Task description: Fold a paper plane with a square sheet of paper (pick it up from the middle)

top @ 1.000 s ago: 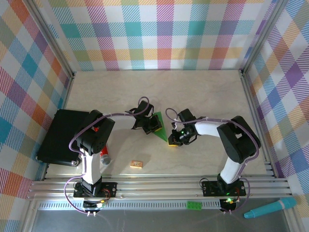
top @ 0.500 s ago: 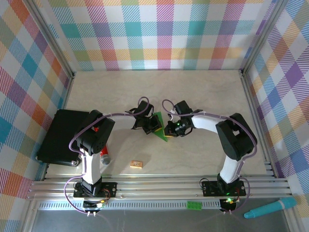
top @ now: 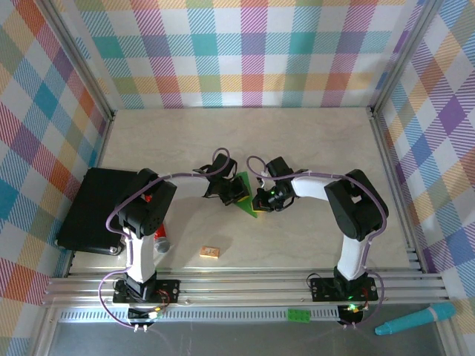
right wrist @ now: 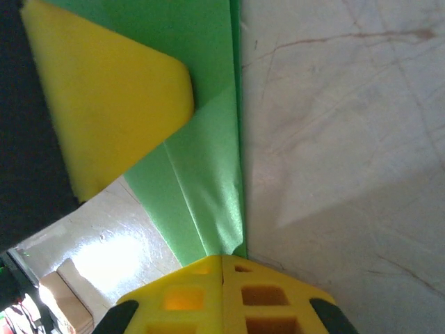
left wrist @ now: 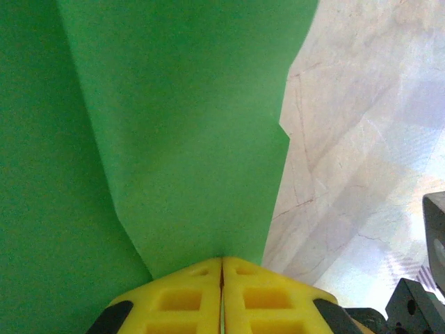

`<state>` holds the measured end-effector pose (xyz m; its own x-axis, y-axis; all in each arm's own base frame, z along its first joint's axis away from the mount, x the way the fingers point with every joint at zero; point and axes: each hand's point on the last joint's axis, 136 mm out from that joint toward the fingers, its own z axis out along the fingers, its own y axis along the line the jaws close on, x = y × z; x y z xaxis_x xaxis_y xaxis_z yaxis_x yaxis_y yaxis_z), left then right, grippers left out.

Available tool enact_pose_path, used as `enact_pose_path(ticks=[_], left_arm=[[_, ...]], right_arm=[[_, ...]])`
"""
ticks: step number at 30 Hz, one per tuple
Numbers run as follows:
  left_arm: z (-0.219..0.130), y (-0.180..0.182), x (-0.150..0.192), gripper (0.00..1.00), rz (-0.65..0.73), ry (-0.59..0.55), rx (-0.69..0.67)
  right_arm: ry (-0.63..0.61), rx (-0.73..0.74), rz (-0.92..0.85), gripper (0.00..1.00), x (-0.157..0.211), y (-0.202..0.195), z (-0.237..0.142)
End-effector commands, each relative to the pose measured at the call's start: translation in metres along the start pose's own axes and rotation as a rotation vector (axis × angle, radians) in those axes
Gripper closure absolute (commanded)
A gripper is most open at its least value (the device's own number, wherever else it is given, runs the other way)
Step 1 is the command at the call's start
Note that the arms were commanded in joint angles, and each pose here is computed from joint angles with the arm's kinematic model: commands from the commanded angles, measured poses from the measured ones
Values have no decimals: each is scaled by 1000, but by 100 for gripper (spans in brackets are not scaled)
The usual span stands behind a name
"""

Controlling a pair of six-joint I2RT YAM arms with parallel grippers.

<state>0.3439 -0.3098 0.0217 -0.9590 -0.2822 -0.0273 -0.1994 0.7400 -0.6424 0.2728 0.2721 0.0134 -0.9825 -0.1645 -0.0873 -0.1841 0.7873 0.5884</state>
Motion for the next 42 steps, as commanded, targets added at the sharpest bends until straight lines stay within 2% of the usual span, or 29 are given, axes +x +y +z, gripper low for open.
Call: enact_pose_path(ticks=[1,8,19,28,33,42], left_arm=[[0,30,-11,90,-31,-14,-101],[4,44,-36,90,-47,-25,-97],[-13,54,-78,88,-45,-68,-85],[-27,80,-122,88,-30,-154,-94],[-32,96,-145,88,-29,-195,-49],[-47,72,-170,88,22,-238,4]], right_arm=[[156,235,81,93,54,-60,8],[171,315,104,94,59,-76,7],[202,368,136,94,72,-90,9],[199,359,144,95,72,-90,11],[194,353,155,95,72,-90,12],[150,277,154,92,58,-72,13]])
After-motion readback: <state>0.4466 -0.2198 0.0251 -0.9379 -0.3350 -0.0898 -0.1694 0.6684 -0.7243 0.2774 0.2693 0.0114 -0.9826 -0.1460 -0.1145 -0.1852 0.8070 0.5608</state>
